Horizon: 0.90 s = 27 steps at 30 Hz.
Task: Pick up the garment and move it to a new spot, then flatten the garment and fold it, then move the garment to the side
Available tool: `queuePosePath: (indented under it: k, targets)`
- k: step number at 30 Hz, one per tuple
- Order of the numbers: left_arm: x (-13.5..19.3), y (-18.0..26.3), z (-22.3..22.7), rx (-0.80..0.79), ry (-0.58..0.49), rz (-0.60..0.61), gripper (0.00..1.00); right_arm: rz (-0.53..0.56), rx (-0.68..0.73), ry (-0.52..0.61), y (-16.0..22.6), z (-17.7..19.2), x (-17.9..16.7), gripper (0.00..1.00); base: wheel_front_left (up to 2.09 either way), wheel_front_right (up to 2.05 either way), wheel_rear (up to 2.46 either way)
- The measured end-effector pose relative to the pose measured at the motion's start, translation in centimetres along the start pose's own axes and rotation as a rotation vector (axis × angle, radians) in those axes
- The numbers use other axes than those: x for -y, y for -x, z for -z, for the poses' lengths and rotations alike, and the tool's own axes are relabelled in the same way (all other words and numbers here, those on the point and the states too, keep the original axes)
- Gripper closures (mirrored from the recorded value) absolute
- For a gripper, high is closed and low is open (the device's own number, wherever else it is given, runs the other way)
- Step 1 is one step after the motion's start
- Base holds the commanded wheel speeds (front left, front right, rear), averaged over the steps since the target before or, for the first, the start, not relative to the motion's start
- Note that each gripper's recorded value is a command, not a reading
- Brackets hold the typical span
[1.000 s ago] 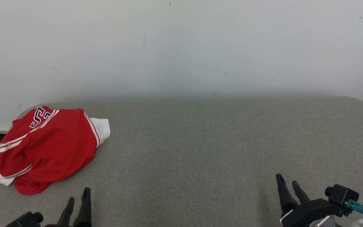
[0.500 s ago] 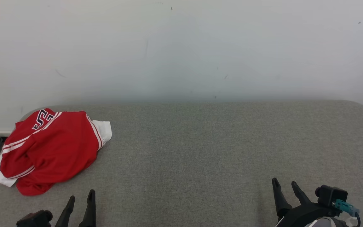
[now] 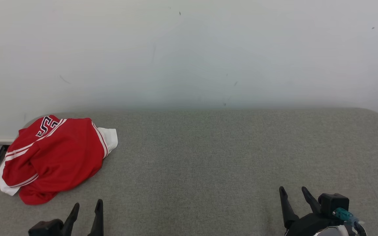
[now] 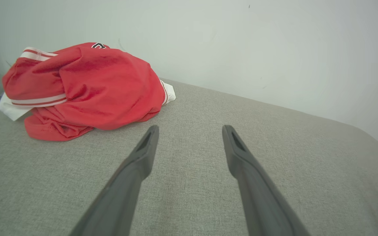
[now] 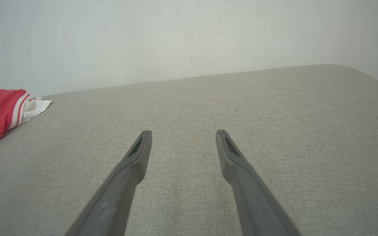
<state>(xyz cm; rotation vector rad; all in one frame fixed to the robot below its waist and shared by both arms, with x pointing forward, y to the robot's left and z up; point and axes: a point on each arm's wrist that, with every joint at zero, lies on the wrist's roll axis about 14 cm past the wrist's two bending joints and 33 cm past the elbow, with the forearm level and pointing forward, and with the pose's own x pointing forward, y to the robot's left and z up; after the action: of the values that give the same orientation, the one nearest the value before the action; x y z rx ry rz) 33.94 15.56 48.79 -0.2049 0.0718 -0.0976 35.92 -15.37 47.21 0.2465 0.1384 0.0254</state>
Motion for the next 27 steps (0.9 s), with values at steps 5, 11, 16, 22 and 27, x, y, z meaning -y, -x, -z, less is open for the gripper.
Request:
queuePosePath:
  k: [5,11,16,22,27]
  targets:
    - [0.1,0.1,-0.3,0.016,-0.069,0.007,0.0,-0.005,0.013,0.073,0.1,-0.2,-0.3,0.0,0.0,0.0,0.0]
    - [0.3,0.3,-0.5,0.033,-0.143,0.015,0.0,-0.016,0.033,0.158,0.1,-0.6,-0.7,0.0,0.0,0.0,0.0]
    - [-0.1,0.8,-0.4,0.042,-0.164,-0.006,0.0,-0.015,0.05,0.207,0.2,-0.9,-0.8,0.0,0.0,0.0,0.0]
    - [-0.4,0.9,-0.6,0.048,-0.137,-0.023,0.0,0.001,0.059,0.17,0.2,-1.2,-0.7,0.0,0.0,0.0,0.0]
    - [-0.7,0.9,-0.8,0.049,-0.129,-0.032,0.0,0.0,0.062,0.166,0.1,-1.5,-0.8,0.0,0.0,0.0,0.0]
